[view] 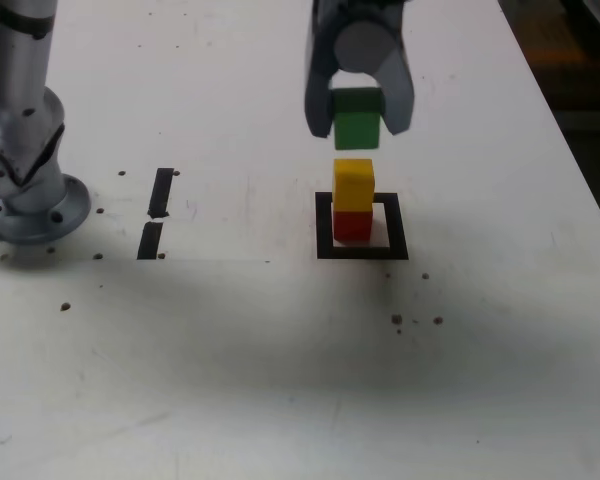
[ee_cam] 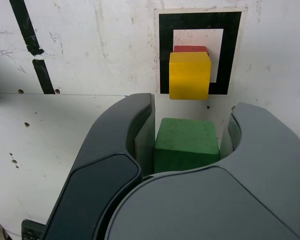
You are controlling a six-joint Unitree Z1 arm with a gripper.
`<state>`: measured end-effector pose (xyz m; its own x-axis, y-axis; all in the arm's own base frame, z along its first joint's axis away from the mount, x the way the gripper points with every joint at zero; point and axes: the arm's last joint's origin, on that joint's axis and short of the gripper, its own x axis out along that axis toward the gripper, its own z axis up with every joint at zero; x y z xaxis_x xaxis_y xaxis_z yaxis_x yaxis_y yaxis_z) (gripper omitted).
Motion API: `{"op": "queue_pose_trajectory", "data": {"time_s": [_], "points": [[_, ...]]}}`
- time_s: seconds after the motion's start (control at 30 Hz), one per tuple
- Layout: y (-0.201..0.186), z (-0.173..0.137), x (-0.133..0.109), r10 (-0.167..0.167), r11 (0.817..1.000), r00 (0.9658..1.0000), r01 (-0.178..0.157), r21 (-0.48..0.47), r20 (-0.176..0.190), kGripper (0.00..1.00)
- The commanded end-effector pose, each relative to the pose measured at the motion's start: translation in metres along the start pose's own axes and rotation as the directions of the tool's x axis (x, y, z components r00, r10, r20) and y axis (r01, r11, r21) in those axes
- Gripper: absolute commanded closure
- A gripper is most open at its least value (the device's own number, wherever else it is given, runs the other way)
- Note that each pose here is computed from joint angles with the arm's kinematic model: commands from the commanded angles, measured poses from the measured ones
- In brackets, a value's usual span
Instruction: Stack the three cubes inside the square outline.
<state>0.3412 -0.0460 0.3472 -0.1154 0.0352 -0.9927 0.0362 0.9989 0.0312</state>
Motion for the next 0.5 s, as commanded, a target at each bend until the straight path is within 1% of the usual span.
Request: {"op": "queue_pose_trajectory", "data": {"time_s": [0.0,0.23,0.47], "points": [[0.000,0.001,0.003,0.005,1.000,0.9998,-0.005,-0.004,-0.019,0.86],[0.014,0.009,0.024,0.020,1.000,0.9984,-0.021,-0.012,-0.052,0.86],[0.025,0.015,0.038,0.016,1.000,0.9982,-0.017,-0.015,-0.059,0.86]]}}
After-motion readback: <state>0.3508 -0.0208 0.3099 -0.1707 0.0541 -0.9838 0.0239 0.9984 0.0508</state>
